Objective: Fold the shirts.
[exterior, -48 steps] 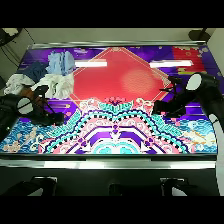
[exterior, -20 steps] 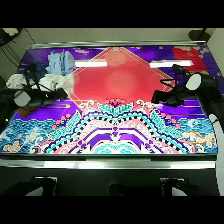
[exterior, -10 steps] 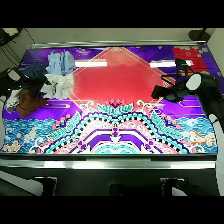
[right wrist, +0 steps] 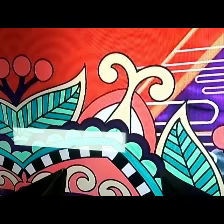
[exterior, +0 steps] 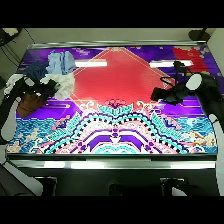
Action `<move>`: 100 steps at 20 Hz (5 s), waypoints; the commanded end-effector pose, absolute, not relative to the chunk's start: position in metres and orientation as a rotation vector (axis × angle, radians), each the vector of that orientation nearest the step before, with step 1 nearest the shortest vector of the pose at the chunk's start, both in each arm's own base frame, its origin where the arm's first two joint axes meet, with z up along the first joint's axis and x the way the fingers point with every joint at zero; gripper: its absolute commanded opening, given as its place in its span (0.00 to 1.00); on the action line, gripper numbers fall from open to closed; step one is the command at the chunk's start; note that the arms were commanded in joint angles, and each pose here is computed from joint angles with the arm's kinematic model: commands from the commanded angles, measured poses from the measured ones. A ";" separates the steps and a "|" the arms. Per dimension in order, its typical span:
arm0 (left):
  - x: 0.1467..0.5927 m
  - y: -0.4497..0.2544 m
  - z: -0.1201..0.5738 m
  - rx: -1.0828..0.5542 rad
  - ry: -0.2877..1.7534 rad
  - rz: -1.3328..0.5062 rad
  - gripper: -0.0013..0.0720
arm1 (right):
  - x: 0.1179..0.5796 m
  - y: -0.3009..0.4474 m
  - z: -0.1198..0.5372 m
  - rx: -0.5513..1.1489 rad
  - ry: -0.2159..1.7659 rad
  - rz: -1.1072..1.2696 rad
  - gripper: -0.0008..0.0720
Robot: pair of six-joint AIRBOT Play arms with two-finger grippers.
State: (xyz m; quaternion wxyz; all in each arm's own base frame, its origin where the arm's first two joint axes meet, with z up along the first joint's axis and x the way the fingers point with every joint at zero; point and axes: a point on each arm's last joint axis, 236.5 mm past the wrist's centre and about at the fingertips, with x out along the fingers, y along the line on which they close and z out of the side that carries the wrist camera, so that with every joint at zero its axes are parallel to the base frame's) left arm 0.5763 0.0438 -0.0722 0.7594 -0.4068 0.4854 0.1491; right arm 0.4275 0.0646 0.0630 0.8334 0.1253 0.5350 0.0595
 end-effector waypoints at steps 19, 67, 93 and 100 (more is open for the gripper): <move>0.293 -0.315 0.188 -0.073 0.938 -0.810 0.06 | 0.307 0.008 0.261 -0.073 0.833 0.051 0.94; 0.327 -0.243 -0.083 -0.545 1.451 -0.509 0.06 | 0.278 0.138 -0.104 0.644 1.753 0.253 0.69; 0.247 -0.013 0.463 -0.261 -0.068 -0.061 0.06 | 0.276 -0.016 0.454 -0.008 0.064 -0.074 0.07; 0.224 -0.009 0.471 -0.260 -0.104 -0.056 0.06 | 0.239 -0.030 0.464 -0.027 0.031 -0.127 0.07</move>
